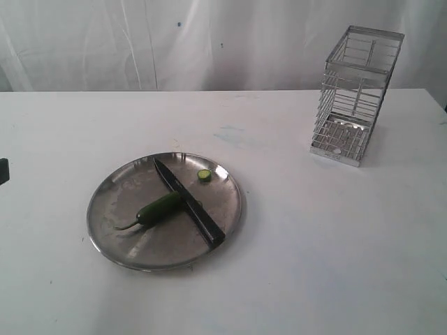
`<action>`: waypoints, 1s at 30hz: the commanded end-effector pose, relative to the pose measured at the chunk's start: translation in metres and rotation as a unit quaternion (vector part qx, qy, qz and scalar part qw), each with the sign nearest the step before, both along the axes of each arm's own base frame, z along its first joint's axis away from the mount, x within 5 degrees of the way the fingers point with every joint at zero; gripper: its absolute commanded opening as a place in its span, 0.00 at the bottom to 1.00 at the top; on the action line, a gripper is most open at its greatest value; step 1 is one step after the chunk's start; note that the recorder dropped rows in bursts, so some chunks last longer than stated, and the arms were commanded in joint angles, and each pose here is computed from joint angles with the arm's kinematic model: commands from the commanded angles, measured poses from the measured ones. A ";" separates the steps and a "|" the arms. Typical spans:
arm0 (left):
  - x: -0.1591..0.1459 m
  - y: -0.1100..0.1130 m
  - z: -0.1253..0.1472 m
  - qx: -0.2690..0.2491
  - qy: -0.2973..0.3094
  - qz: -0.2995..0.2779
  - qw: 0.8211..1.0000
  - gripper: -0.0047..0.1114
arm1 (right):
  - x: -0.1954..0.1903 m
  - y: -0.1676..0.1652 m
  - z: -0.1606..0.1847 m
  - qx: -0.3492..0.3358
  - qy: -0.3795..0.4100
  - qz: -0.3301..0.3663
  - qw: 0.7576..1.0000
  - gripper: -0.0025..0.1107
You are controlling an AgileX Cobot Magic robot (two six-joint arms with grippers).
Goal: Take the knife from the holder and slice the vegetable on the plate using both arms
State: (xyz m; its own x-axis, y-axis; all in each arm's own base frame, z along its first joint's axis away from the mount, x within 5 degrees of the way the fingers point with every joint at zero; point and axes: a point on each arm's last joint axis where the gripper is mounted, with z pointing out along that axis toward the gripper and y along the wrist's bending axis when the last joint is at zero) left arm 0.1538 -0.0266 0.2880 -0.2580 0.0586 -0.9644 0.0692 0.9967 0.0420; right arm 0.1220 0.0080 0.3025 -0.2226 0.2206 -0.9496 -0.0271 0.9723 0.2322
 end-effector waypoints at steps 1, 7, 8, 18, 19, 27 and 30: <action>-0.004 0.001 0.001 -0.017 -0.005 0.000 1.000 0.04 | -0.047 0.000 0.001 -0.002 -0.063 0.009 0.998 0.02; -0.004 0.000 0.001 -0.018 -0.005 -0.003 1.000 0.04 | -0.091 0.001 0.006 -0.008 -0.143 0.018 0.990 0.02; -0.004 0.000 0.001 -0.018 -0.005 -0.003 1.000 0.04 | -0.098 -0.003 0.013 -0.046 -0.194 -0.003 0.980 0.02; -0.004 -0.001 0.001 -0.019 -0.006 -0.008 1.000 0.04 | -0.078 -0.016 -0.040 -0.123 -0.225 -0.131 0.958 0.02; -0.004 -0.001 0.001 -0.019 -0.006 -0.008 1.000 0.04 | -0.074 -0.017 -0.054 -0.118 -0.198 -0.125 0.965 0.02; -0.004 -0.001 0.001 -0.019 -0.006 -0.008 1.000 0.04 | -0.069 -0.017 -0.118 -0.079 0.012 -0.089 0.993 0.02; -0.004 -0.001 0.001 -0.019 -0.006 -0.008 1.000 0.04 | -0.069 -0.017 -0.119 -0.078 0.018 -0.090 0.993 0.02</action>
